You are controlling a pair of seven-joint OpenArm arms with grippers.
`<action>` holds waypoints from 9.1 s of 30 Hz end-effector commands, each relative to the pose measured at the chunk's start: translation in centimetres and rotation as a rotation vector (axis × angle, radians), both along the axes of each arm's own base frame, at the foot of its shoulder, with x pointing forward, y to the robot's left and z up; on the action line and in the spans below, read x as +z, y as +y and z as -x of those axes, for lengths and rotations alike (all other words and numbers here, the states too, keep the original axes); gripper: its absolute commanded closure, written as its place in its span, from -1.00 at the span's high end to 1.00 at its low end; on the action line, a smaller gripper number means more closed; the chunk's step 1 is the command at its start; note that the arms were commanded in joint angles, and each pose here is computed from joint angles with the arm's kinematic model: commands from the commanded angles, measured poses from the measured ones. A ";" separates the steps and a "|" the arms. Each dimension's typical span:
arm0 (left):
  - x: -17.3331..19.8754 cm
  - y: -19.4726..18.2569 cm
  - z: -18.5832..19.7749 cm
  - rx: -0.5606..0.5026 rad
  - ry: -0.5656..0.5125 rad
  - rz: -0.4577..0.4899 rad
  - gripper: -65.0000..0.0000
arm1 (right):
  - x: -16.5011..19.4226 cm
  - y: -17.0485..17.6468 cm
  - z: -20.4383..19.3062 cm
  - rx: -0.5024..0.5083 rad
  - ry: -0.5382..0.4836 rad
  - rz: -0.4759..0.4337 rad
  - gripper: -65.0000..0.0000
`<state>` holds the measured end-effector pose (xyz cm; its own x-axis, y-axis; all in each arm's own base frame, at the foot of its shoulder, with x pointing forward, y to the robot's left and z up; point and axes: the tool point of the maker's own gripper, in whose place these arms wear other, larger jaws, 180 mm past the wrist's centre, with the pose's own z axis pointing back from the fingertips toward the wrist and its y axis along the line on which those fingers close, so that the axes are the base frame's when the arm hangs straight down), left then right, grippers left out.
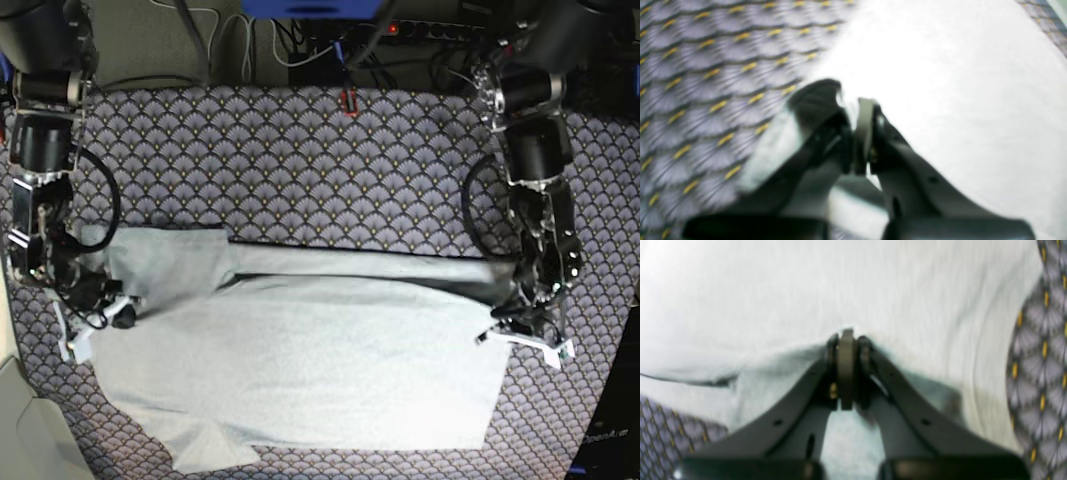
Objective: Fold the T-shirt properly
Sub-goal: 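Lift the held edge and pull it across the shirt toward the hem, then lay the folded edge down and drag both grippers back toward the collar, then move both grippers to the hem edge and pinch the fabric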
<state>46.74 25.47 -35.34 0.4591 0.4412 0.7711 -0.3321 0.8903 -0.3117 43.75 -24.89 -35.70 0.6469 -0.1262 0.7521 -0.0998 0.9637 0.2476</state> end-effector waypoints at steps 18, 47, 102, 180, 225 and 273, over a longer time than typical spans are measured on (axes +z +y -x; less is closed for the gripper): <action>2.4 1.6 -3.9 0.049 -0.099 -0.011 -0.98 | 2.3 -0.5 -6.0 0.002 -0.136 0.228 -1.00; 2.1 3.0 -3.3 0.061 -0.087 -0.032 0.23 | 3.2 -1.0 -7.1 0.004 -0.146 0.270 -0.15; -5.1 1.9 3.6 0.089 -0.017 0.025 0.89 | -0.7 -5.4 1.4 0.029 -0.086 0.432 -0.02; -3.5 8.4 20.4 0.040 0.206 -0.200 -0.98 | -4.4 -5.0 21.9 0.066 0.113 0.401 -1.00; -5.4 8.6 26.1 0.010 0.320 -0.241 0.55 | -5.8 -5.0 27.6 0.158 0.258 0.427 -0.19; 1.8 12.2 9.3 0.230 -0.035 -0.057 0.69 | -1.9 -3.9 -3.9 0.046 -0.062 0.179 -0.14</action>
<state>36.25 36.74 -36.01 0.3787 0.5160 0.7683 -0.5349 0.7995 -0.2733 45.59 -27.86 -40.55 0.6646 0.0556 0.7452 -0.1691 0.9825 0.0775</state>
